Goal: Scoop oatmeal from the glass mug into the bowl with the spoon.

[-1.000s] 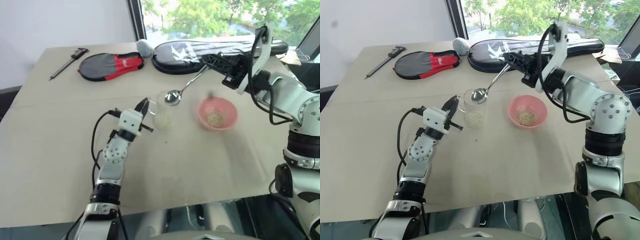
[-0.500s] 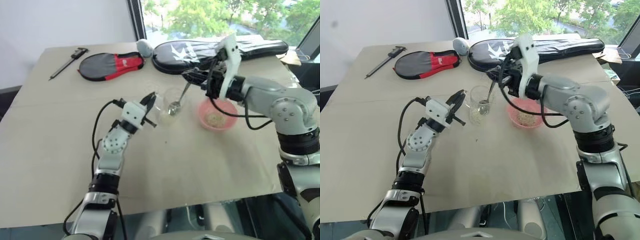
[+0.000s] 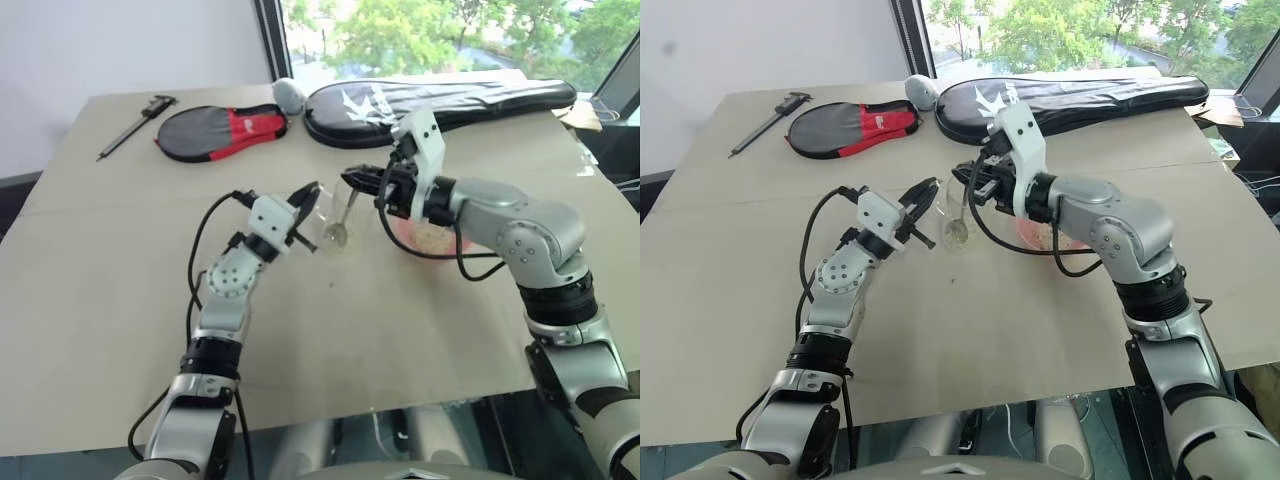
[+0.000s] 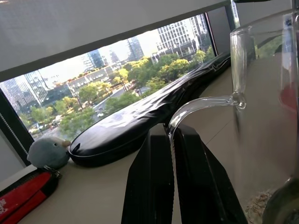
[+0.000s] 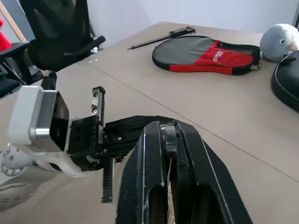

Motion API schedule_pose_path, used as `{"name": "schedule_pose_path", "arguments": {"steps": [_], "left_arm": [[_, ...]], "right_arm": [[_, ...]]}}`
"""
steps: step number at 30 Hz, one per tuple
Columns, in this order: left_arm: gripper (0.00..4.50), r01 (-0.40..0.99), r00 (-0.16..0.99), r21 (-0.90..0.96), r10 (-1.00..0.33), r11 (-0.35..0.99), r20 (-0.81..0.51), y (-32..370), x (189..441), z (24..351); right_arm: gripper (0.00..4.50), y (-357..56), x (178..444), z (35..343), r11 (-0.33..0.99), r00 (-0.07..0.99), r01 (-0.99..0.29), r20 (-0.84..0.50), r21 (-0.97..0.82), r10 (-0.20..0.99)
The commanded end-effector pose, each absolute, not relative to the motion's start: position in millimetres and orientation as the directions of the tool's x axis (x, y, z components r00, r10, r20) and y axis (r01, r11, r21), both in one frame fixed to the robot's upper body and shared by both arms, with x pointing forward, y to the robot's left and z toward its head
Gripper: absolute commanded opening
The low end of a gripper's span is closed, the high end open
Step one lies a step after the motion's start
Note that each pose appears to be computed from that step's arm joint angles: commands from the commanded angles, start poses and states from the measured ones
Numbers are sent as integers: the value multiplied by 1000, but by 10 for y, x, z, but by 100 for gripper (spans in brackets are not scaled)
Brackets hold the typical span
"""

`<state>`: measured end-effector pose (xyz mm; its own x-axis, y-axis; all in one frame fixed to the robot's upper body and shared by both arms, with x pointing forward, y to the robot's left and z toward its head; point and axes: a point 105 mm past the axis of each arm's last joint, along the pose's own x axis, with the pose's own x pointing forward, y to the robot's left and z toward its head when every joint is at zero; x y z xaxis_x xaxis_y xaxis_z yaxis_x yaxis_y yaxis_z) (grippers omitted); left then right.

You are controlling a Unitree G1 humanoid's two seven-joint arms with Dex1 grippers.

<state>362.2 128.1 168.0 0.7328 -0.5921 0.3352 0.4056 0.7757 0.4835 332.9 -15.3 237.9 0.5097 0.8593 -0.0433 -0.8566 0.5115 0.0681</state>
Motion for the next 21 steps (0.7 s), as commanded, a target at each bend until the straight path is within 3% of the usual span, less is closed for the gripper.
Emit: {"name": "schedule_pose_path", "arguments": {"steps": [1,10,21], "left_arm": [[8,389,696,480,-592,786,407,1242,3618,1890],[8,402,694,473,-598,784,401,1194,3639,1854],[8,428,680,475,-620,769,391,1118,3674,1818]], "right_arm": [[0,-125,3227,2480,475,480,-866,-6,155,877],[0,-440,3452,2666,528,601,-722,28,447,799],[0,-821,3587,2879,479,664,-612,79,629,744]]}}
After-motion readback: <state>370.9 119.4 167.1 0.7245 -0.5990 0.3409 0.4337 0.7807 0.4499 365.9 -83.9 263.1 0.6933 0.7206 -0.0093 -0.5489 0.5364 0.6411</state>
